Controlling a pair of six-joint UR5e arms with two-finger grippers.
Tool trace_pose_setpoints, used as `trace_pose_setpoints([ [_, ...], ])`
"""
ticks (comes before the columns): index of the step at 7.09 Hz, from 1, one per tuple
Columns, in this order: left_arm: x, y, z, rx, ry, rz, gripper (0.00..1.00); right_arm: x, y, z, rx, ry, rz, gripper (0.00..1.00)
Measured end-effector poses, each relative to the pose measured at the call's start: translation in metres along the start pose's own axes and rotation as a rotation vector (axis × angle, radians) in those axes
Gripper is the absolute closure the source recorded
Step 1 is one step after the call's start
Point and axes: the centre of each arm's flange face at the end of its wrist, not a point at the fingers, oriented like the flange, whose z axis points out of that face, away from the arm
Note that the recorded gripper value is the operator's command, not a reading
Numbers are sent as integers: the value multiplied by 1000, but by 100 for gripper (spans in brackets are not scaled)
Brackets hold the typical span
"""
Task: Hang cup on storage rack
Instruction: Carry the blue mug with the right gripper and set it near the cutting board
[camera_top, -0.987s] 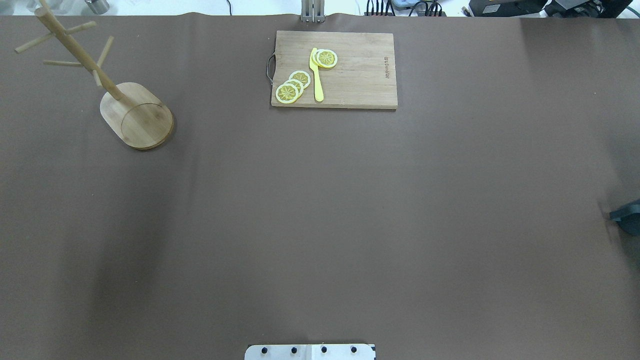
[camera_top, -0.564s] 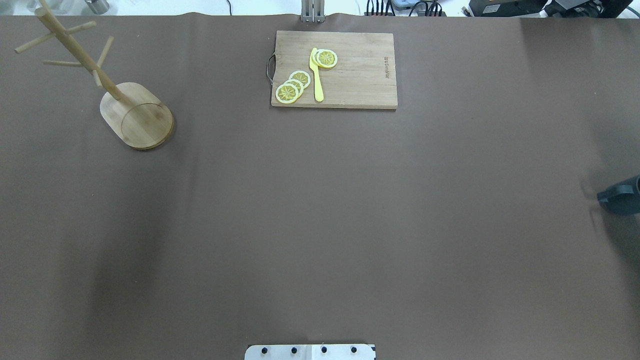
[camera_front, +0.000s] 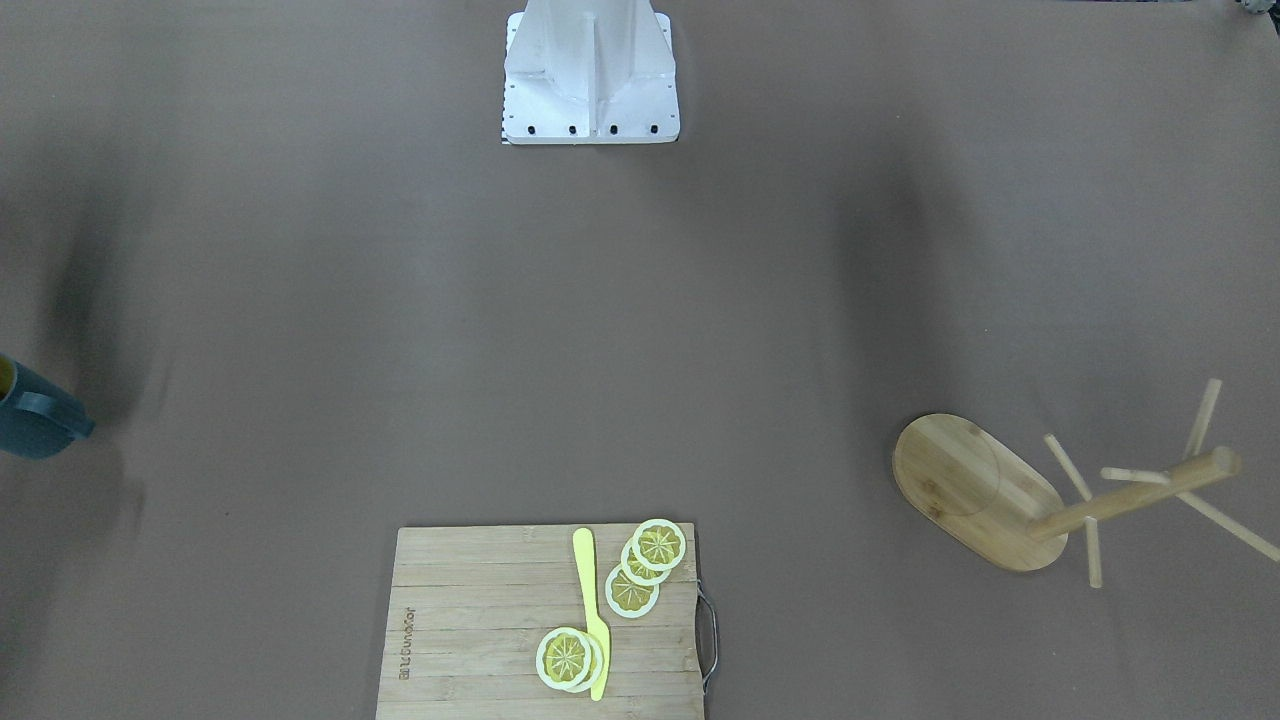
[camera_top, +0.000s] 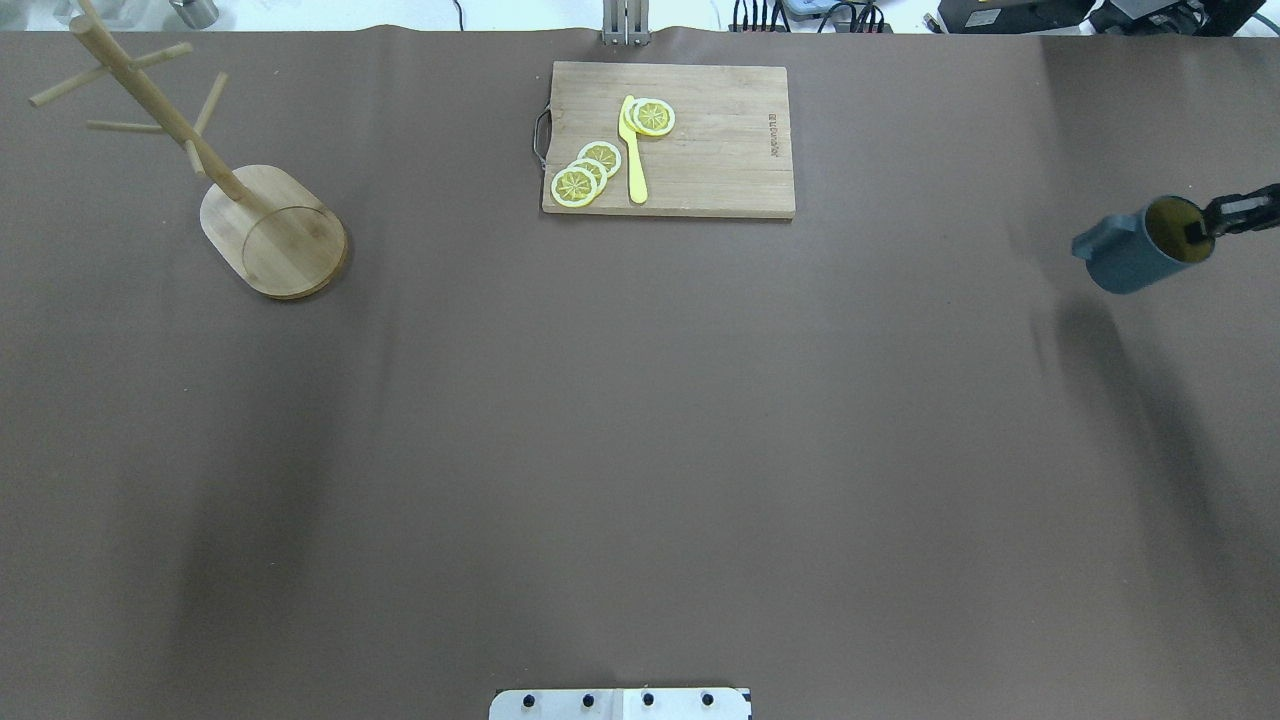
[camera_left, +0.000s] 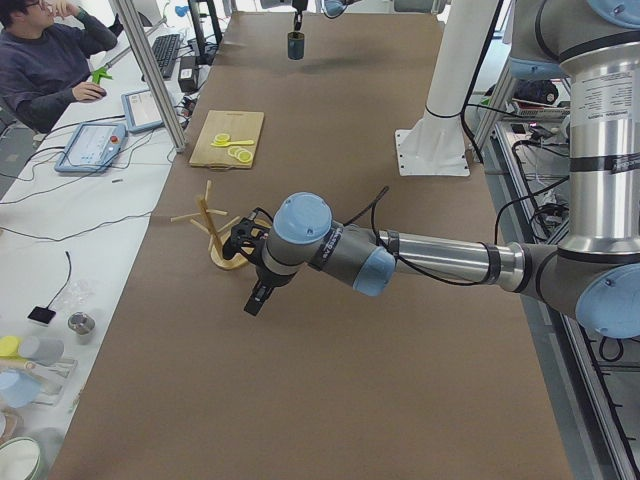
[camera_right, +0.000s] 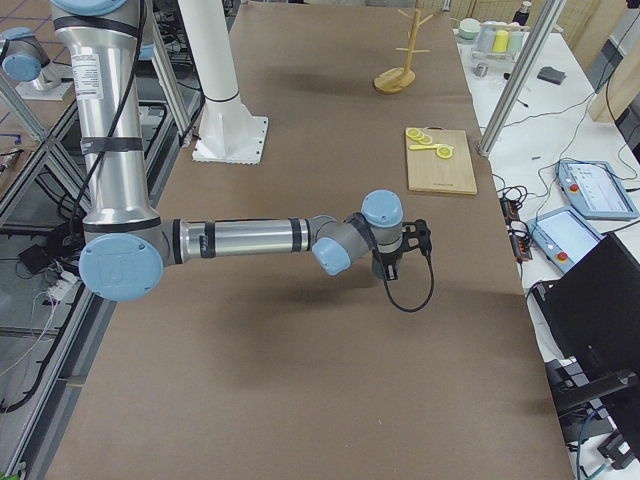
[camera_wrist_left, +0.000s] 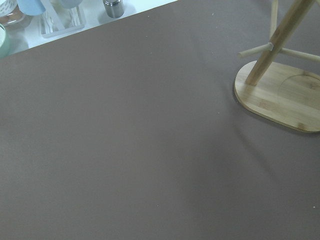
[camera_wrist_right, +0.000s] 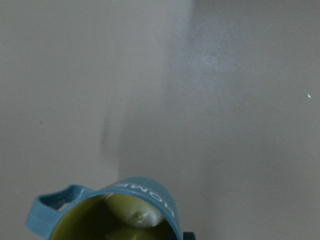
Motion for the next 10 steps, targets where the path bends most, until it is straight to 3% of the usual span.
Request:
trace_pose_setpoints([
  [2,-2,1,1,-3,-1,-3,1,-100,-45,24,5,16,55,100],
  [4,-3,1,3,-6,0,-5,1,-205,-63,49,18,19,126,100],
  [6,-5,2,5,-9,0,-7,1,-301,-56,63,19,28,192,100],
  [10,-6,3,6,-12,0,-9,1,-466,-7,71,-13,140,326,100],
])
